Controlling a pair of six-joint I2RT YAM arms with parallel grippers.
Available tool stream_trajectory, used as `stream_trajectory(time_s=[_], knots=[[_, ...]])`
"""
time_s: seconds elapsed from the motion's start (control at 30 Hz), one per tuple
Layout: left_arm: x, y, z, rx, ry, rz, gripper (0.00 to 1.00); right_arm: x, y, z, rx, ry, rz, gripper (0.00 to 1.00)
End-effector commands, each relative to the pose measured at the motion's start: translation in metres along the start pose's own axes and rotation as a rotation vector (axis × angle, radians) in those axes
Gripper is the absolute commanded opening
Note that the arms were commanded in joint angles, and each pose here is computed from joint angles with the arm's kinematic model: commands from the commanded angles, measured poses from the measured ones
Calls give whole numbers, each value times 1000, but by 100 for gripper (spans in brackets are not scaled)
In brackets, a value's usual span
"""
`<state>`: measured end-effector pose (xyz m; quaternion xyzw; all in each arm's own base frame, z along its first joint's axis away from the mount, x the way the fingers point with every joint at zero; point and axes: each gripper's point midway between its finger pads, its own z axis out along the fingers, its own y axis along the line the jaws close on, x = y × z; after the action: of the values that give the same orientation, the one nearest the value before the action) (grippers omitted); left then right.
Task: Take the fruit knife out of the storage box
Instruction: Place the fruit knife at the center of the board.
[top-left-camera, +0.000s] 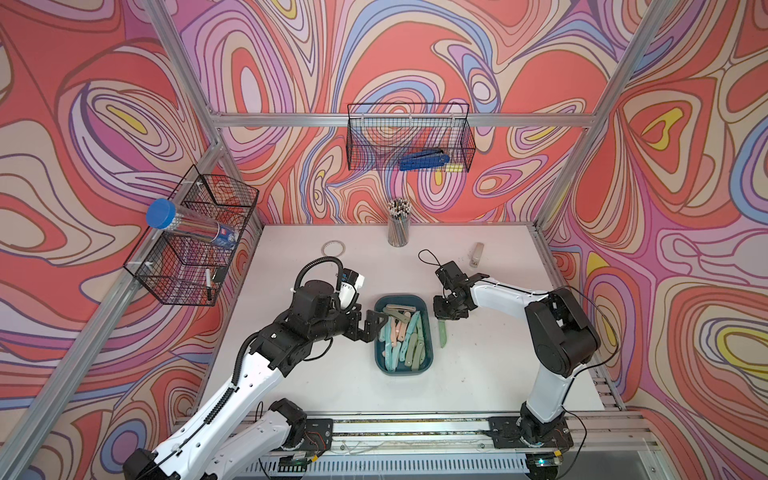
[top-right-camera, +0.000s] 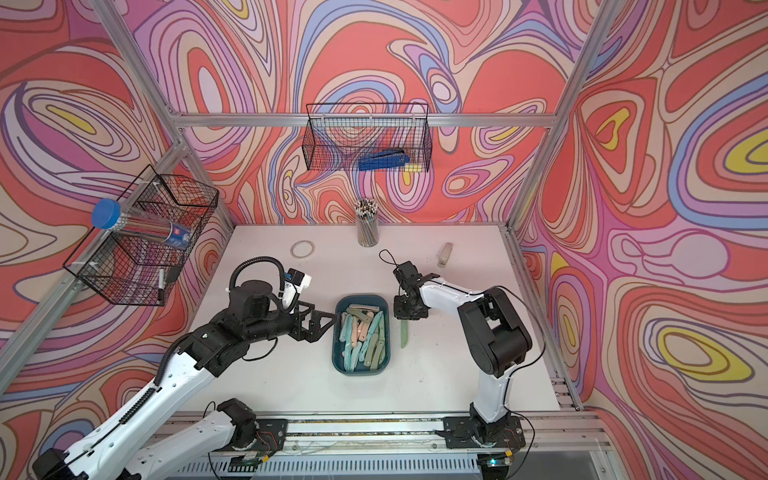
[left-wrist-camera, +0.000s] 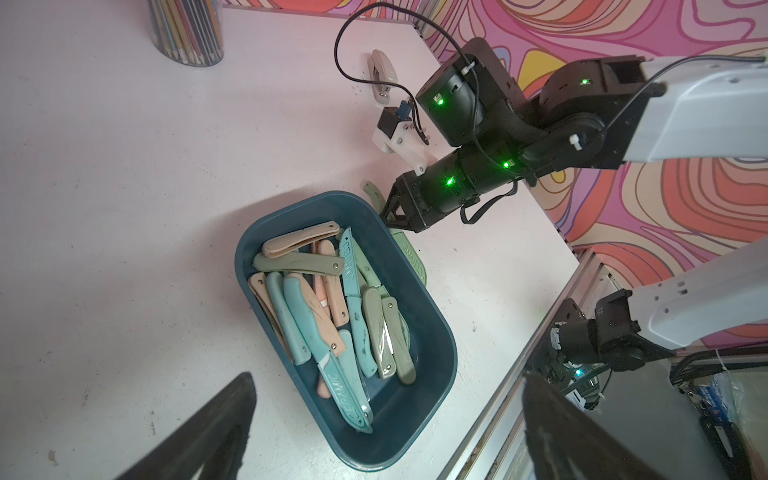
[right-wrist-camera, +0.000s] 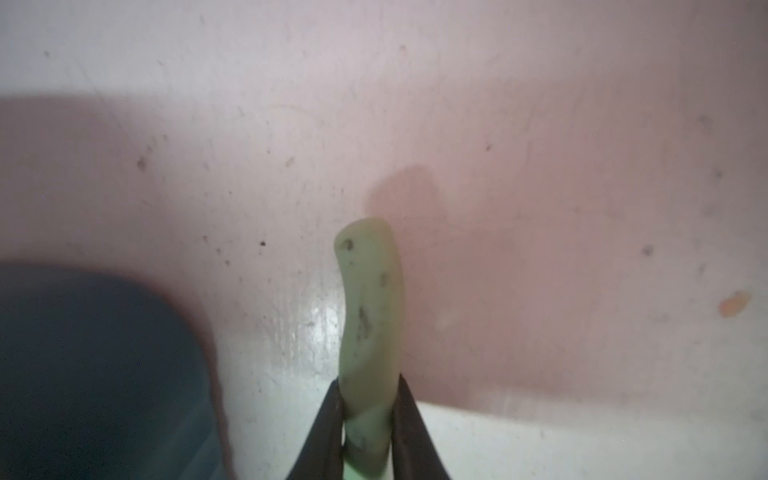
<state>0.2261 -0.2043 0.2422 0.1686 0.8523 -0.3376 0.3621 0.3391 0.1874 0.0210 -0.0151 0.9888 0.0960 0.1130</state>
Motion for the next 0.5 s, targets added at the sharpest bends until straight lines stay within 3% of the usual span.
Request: stream_trajectory(time_s=[0.0, 0.27, 0.47], knots=[[-1, 0, 1, -2, -3, -13, 100, 0, 1, 10, -14, 13, -2, 9], [0, -1, 2, 5, -1, -13, 100, 0, -8, 10, 15, 11, 1, 15], [-1, 0, 2, 2, -7, -21, 100, 1, -11, 11, 24, 17, 3, 29]])
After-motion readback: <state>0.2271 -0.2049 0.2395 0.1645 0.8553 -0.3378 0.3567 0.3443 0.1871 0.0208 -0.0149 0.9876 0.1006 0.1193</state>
